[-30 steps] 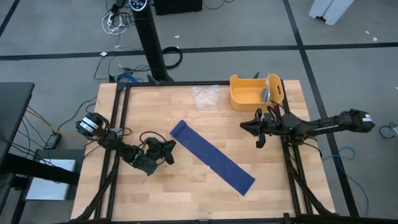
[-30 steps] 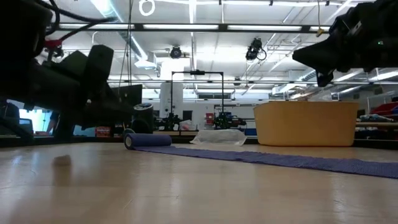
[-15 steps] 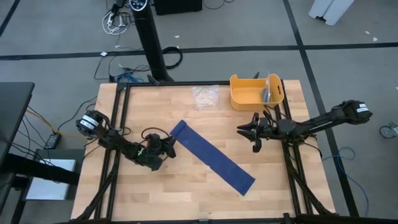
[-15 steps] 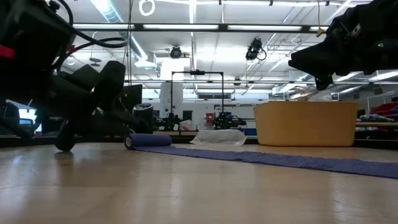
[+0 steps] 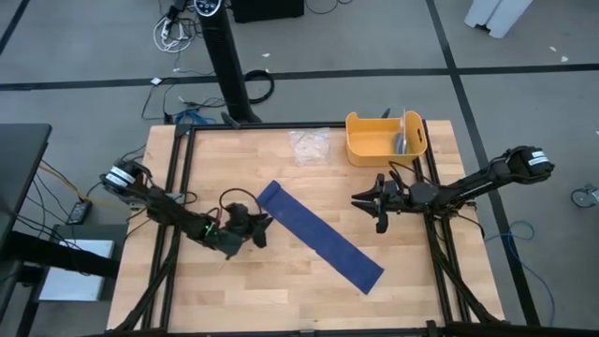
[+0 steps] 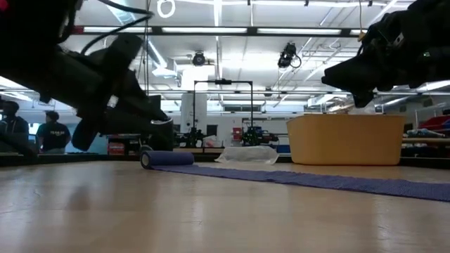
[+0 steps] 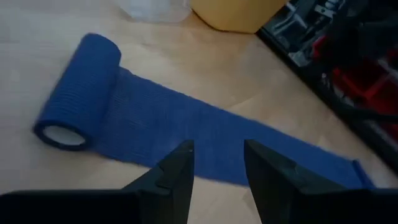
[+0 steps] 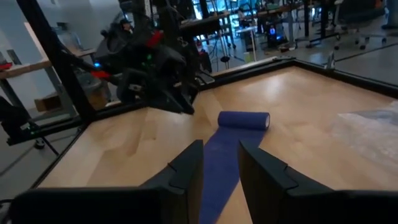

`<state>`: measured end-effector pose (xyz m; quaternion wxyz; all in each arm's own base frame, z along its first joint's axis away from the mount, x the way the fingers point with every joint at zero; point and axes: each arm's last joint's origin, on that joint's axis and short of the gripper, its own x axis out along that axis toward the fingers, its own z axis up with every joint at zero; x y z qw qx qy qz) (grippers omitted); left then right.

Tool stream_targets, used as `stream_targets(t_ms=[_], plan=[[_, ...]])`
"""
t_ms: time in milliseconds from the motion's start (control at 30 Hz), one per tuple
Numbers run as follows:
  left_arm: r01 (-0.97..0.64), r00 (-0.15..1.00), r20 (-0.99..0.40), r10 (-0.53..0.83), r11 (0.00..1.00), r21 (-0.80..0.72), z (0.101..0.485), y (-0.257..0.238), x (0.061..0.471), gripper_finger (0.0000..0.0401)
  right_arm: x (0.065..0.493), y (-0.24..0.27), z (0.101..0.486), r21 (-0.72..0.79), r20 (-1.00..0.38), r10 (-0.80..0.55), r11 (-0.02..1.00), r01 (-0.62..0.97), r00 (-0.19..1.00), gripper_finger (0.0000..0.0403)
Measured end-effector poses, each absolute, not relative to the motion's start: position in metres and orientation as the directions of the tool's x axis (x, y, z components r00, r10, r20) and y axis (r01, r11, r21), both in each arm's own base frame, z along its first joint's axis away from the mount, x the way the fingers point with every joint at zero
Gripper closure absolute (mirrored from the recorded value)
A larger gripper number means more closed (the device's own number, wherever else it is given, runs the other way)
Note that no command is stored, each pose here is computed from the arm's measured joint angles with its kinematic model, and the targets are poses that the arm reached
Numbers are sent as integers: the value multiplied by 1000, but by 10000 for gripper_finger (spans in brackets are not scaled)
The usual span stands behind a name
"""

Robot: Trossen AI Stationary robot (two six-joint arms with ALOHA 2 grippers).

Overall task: Roll bandage
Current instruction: Roll the violet bandage

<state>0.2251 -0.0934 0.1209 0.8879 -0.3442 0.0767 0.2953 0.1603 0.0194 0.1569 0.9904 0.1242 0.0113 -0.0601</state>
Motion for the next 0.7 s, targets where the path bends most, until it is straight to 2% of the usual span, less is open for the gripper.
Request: stream_targets(t_ms=[200,267,333,400,467,500,567,633,700], plan=[[-683,727,-446,522,610,-400,128,-90,217,254,166,20,154,235,-72,-113,964,127,991,296],[-688,709,-481,516,657,-309,134,-90,217,254,169,21,155,228,-75,-98,967,112,992,296],[-642,717,-551,428,712,-283,137,-94,223,254,173,23,158,227,-73,-77,970,91,994,296],[-566,743,-599,298,757,-327,138,-95,228,254,176,24,161,227,-67,-49,972,63,997,296],[-446,798,-585,144,794,-414,143,-99,237,254,179,25,164,220,-63,-11,975,24,998,296],[-414,813,-572,112,801,-432,145,-100,239,254,181,26,164,216,-64,6,976,7,998,296],[-445,803,-577,150,795,-412,146,-99,240,257,183,27,165,214,-65,23,977,-8,998,297],[-551,750,-599,280,766,-332,146,-97,238,266,185,28,166,205,-66,25,979,-11,997,297],[-683,658,-616,433,687,-247,147,-92,231,281,186,28,166,193,-67,29,981,-15,997,297]])
